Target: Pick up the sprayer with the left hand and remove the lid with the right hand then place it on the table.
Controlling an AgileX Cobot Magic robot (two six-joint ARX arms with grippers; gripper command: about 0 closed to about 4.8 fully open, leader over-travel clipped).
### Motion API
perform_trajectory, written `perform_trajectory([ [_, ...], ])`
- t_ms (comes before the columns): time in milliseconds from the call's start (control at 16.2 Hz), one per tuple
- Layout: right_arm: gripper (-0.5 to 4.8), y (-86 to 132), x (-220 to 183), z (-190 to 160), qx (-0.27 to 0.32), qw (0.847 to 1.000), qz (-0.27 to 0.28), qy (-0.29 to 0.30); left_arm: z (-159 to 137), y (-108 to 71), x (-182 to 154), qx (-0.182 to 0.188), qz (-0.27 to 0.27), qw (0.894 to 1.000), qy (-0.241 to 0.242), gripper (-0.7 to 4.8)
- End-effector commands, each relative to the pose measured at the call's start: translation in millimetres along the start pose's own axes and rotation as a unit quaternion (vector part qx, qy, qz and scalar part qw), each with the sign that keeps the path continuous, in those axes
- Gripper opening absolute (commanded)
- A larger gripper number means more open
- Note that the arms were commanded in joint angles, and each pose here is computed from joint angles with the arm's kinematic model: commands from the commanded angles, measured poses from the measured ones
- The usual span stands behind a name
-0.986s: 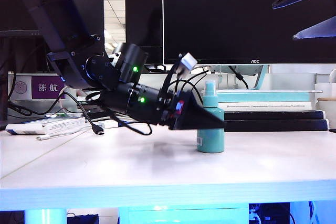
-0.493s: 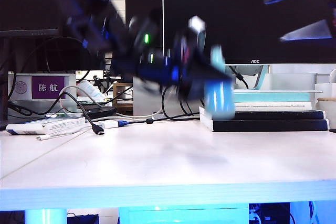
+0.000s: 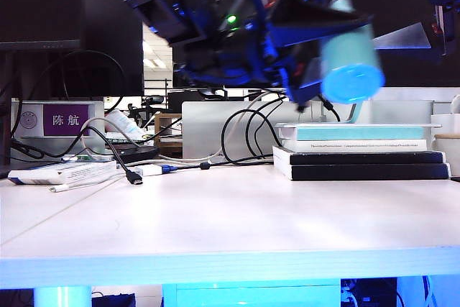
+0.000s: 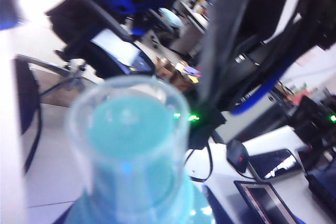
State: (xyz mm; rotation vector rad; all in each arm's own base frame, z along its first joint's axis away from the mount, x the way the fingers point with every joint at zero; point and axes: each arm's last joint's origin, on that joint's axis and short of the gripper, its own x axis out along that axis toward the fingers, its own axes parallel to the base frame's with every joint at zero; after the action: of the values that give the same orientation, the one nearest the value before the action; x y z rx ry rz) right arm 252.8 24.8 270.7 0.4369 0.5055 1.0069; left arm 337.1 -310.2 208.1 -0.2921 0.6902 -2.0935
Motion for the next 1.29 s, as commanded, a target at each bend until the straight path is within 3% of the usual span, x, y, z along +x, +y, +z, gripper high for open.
perform_trajectory([
  [62,4.33,4.1,0.4,-0.1,0.003,0.999,0.043,0.012,7.8,-3.6,9.4,0.021,-0.01,1.0,0.003,2.01],
  [123,3.58,4.1,0.4,-1.3,0.008,0.999,0.046,0.016,11.5,-3.5,8.0,0.02,-0.006,1.0,0.0,2.01],
  [246,3.57,4.5,0.4,-1.4,0.008,0.998,0.053,0.018,13.8,-3.6,8.7,0.028,-0.004,1.0,-0.002,2.01],
  [370,3.12,4.6,0.4,-1.4,0.008,0.998,0.056,0.019,13.5,-3.1,9.6,0.026,-0.001,1.0,-0.002,2.01],
  [431,1.95,4.3,0.5,-1.5,0.007,0.998,0.056,0.019,13.4,-3.4,11.9,0.024,-0.003,1.0,0.0,2.01],
  [555,1.62,4.2,0.5,-1.5,0.005,0.998,0.054,0.018,13.8,-4.8,20.5,0.029,-0.011,1.0,0.004,2.01],
  [739,-0.05,3.4,0.8,-1.7,0.0,0.998,0.054,0.018,14.0,-5.1,26.6,0.033,-0.005,0.999,0.006,2.01],
  [1048,-0.05,1.0,0.6,1.2,-0.015,1.0,0.006,0.001,15.4,1.9,10.7,0.03,0.088,0.996,-0.012,2.01],
  [1294,-0.05,0.7,0.3,11.3,-0.037,0.997,-0.043,-0.043,14.2,2.6,7.2,0.008,0.091,0.996,-0.014,2.01],
])
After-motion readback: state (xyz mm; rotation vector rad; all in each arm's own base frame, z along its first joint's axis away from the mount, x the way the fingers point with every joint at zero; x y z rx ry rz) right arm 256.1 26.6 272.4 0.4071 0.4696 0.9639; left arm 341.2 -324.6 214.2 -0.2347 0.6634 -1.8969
